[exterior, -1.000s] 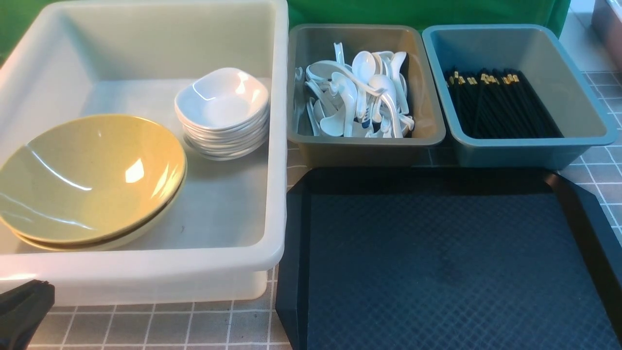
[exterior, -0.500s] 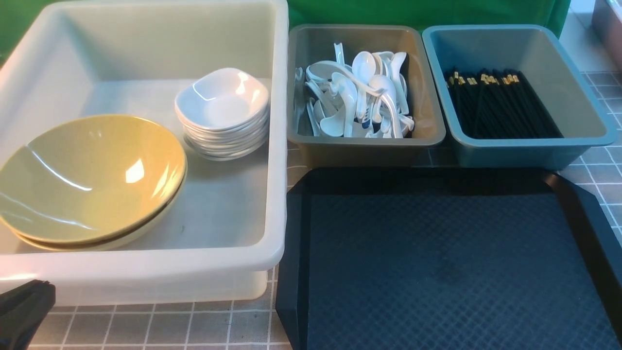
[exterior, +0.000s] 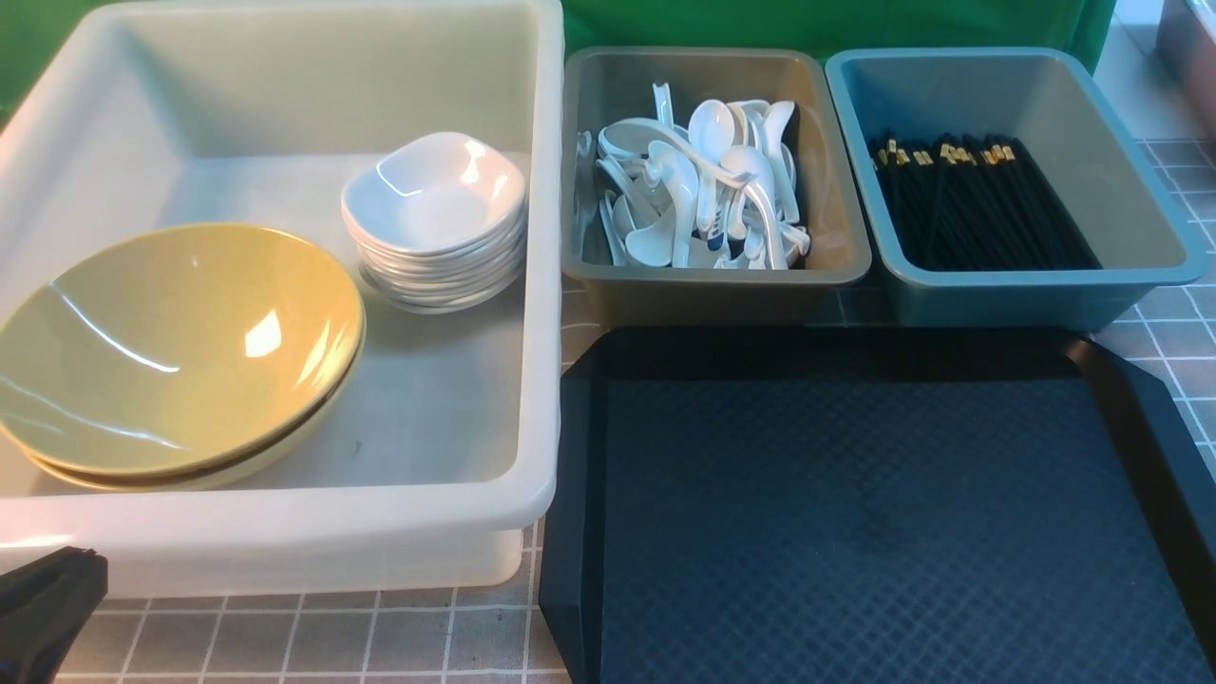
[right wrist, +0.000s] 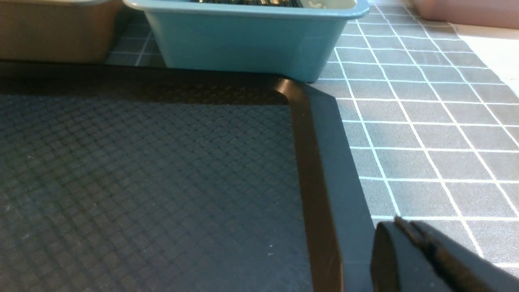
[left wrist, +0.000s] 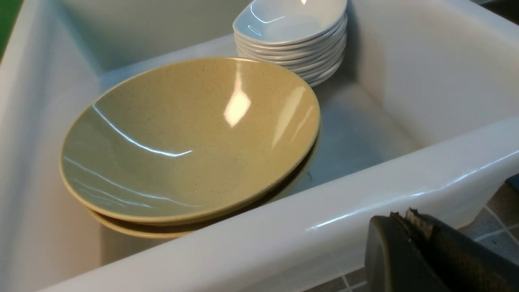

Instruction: On grey table put chopsticks spoon bowls plates into blue grey white boxes.

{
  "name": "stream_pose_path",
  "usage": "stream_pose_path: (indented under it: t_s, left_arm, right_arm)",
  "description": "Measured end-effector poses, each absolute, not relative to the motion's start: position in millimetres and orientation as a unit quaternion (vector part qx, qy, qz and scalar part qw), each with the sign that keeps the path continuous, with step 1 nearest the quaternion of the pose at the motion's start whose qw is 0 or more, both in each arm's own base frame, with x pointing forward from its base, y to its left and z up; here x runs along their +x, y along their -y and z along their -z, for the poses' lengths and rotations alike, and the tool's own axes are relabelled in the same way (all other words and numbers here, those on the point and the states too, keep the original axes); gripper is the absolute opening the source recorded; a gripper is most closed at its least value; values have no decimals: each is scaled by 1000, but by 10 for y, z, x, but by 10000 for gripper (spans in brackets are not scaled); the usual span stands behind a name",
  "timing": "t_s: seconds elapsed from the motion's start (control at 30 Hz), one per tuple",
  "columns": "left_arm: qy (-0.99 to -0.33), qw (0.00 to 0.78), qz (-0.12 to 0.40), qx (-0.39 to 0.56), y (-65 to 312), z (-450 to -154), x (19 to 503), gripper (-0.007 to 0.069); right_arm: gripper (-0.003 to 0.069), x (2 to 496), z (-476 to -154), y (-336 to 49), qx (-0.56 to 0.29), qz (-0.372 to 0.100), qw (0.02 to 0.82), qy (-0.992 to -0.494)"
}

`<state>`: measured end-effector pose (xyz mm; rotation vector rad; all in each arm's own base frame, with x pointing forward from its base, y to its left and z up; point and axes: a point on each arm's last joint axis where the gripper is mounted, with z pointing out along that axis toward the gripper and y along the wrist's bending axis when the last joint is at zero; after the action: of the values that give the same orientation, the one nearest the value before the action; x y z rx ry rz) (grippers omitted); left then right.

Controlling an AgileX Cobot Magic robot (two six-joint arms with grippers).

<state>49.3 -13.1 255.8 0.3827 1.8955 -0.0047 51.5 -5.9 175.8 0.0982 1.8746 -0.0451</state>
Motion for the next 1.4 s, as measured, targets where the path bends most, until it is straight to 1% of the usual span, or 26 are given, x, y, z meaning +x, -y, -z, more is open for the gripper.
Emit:
stream_pose_path:
  t_s: [0.53,0.6,0.73,0.8,0.87,0.97,1.07,1.23,1.4]
  left_arm:
    - [-803,573,-4,162,125,-2522,514,-11]
    - [-794,588,-10,154,117,-2422,561,-11]
    - [-761,640,-7,101,84,-2225,603,-11]
    - [-737,671,-19,79,54,-2116,596,-11]
    - [-724,686,-31,64,30,-2012,580,-11]
    - [-727,684,-45,46,4,-1930,568,-11]
    - [-747,660,-57,50,-5,-1872,560,-11]
    - [-784,616,-52,58,4,-1767,541,-11]
    - [-785,615,-48,54,5,-1765,540,-11]
  right_arm:
    - [2,515,-1758,59,42,19,591,-806]
    - [3,515,-1758,59,43,19,591,-806]
    - [6,515,-1757,60,43,19,590,-806]
    - [8,515,-1757,60,43,19,590,-806]
    - [11,515,-1757,60,43,19,590,-806]
    - [16,515,-1757,60,43,19,590,-806]
    - [20,515,-1757,60,43,19,590,-806]
    - [24,515,-1757,60,43,19,590,-806]
    - [29,515,-1757,60,43,19,590,-806]
